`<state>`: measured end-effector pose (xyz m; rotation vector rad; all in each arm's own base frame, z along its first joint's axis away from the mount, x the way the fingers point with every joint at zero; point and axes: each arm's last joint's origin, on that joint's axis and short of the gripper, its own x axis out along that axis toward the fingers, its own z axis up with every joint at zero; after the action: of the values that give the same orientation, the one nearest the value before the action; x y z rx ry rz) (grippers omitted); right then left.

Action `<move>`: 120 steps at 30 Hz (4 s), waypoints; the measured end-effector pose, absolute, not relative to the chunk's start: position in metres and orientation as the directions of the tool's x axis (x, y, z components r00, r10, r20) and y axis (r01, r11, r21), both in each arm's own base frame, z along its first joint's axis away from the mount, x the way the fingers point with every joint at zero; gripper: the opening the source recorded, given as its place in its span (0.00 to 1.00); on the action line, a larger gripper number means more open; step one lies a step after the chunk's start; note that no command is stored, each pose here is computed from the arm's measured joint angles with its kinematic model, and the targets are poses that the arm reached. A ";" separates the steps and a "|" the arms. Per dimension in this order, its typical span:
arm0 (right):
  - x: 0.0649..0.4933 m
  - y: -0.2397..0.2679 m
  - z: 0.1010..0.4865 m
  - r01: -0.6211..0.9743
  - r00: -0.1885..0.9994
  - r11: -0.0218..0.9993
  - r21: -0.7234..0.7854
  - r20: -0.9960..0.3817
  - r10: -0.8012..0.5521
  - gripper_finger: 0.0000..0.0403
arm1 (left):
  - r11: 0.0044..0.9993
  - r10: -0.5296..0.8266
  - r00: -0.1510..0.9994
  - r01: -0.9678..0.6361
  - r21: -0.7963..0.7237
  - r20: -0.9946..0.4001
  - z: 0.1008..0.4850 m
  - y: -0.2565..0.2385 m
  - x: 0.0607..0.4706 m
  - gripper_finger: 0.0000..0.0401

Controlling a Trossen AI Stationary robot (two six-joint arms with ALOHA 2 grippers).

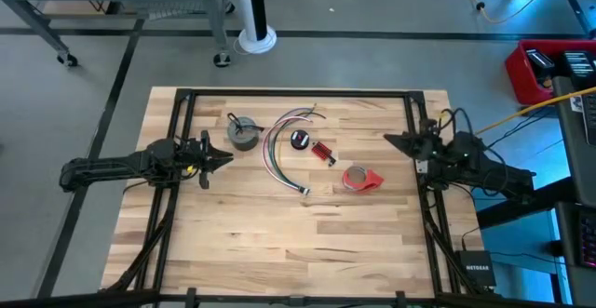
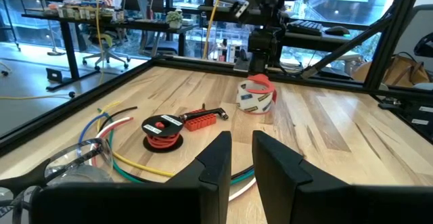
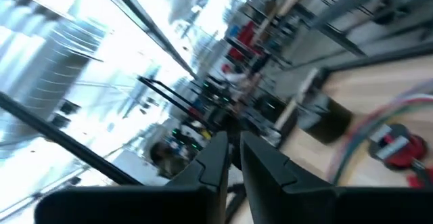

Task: Coil cords
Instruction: Uncoil the red wire from the black spool

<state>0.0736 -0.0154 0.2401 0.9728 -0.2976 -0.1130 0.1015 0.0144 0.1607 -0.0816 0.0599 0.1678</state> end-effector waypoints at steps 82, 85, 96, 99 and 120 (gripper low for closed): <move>0.324 -0.130 0.182 0.759 0.635 0.331 0.560 -0.749 -0.188 0.41 | 0.856 0.311 0.948 -0.313 -0.411 -0.074 0.160 0.022 0.126 0.13; 0.327 -0.130 0.174 0.752 0.638 0.332 0.570 -0.756 -0.146 0.41 | 0.856 0.311 0.948 -0.313 -0.411 -0.074 0.160 0.022 0.126 0.13; 0.339 -0.132 0.151 0.722 0.666 0.313 0.617 -0.742 -0.073 0.41 | 0.856 0.311 0.948 -0.313 -0.411 -0.074 0.160 0.022 0.126 0.13; 0.339 -0.133 0.147 0.732 0.656 0.310 0.607 -0.751 -0.077 0.41 | 0.856 0.311 0.948 -0.313 -0.411 -0.074 0.160 0.022 0.126 0.13; 0.348 -0.136 0.133 0.705 0.686 0.318 0.634 -0.724 -0.076 0.41 | 0.856 0.311 0.948 -0.314 -0.411 -0.076 0.160 0.022 0.126 0.13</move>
<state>0.3479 -0.1357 0.1330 1.1426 0.6554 -0.5646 0.1259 0.0220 0.1601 -0.4329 0.0069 0.3280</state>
